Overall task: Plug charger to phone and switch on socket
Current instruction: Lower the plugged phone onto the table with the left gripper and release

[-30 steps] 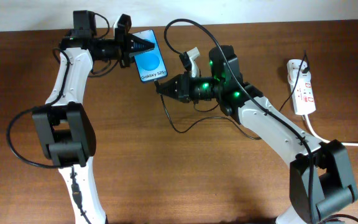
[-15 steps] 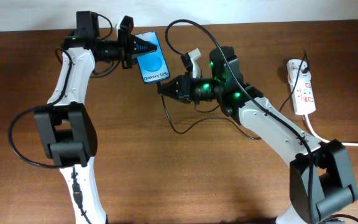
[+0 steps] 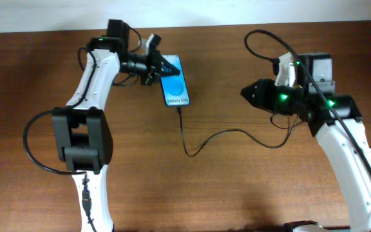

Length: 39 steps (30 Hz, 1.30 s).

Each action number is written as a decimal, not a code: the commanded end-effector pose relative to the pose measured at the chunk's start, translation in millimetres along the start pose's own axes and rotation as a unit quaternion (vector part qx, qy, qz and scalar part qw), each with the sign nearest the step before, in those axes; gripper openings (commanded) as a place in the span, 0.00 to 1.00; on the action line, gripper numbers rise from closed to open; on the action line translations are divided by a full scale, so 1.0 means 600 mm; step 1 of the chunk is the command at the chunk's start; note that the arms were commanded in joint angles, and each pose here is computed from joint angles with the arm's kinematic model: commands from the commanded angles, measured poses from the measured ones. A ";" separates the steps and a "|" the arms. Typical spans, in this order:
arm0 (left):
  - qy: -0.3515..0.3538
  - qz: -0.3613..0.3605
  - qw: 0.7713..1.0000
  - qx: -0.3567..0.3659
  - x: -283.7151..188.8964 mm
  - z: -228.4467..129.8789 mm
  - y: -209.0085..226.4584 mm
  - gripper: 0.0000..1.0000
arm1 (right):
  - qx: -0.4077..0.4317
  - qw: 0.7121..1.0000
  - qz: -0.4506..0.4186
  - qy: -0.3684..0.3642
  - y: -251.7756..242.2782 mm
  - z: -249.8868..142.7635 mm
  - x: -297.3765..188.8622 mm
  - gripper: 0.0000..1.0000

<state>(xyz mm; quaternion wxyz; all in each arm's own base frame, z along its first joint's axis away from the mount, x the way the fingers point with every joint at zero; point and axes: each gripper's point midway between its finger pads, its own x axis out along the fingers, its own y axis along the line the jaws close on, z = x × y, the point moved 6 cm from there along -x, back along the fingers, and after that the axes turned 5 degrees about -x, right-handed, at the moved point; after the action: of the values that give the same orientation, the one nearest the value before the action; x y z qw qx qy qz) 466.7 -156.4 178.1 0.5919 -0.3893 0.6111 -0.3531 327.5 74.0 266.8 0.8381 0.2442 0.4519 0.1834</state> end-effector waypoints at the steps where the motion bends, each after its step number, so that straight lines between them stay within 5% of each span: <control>1: -0.002 0.094 0.993 0.077 -0.003 -0.005 0.035 0.00 | -0.019 0.998 -0.053 0.000 -0.019 -0.006 -0.009 0.34; 8: 0.049 0.164 0.982 0.086 0.027 -0.002 0.153 0.00 | -0.029 0.997 -0.068 0.021 -0.027 -0.019 -0.008 0.34; 16: 0.062 0.166 0.983 0.055 0.046 -0.002 0.190 0.00 | -0.024 0.994 -0.098 0.033 -0.040 -0.028 -0.010 0.34; 20: 0.062 0.208 0.974 0.056 0.040 -0.001 0.205 0.12 | -0.024 0.994 -0.098 0.035 -0.040 -0.029 -0.010 0.35; 24: 0.063 0.208 0.975 0.054 0.040 -0.002 0.205 0.38 | -0.024 0.994 -0.098 0.034 -0.040 -0.029 -0.010 0.41; 27: 0.062 0.212 0.974 0.053 0.038 -0.002 0.207 0.42 | -0.024 0.994 -0.098 0.035 -0.040 -0.029 -0.010 0.42; 29: 0.056 0.288 0.956 0.021 0.019 -0.003 0.234 0.50 | -0.024 0.994 -0.098 0.034 -0.040 -0.029 -0.010 0.43; 36: 0.035 0.458 0.887 -0.040 -0.029 -0.009 0.282 0.52 | -0.028 0.994 -0.098 0.037 -0.041 -0.030 -0.010 0.47; 39: 0.031 0.465 0.884 -0.043 -0.032 -0.008 0.283 0.52 | -0.025 0.994 -0.100 0.043 -0.042 -0.034 -0.011 0.47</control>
<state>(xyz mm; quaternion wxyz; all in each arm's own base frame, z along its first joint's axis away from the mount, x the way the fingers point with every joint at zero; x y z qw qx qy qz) 456.3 -84.5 63.0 0.6629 -0.1115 0.7349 -0.0894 308.7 56.9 247.8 0.8367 0.1751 0.5044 0.1223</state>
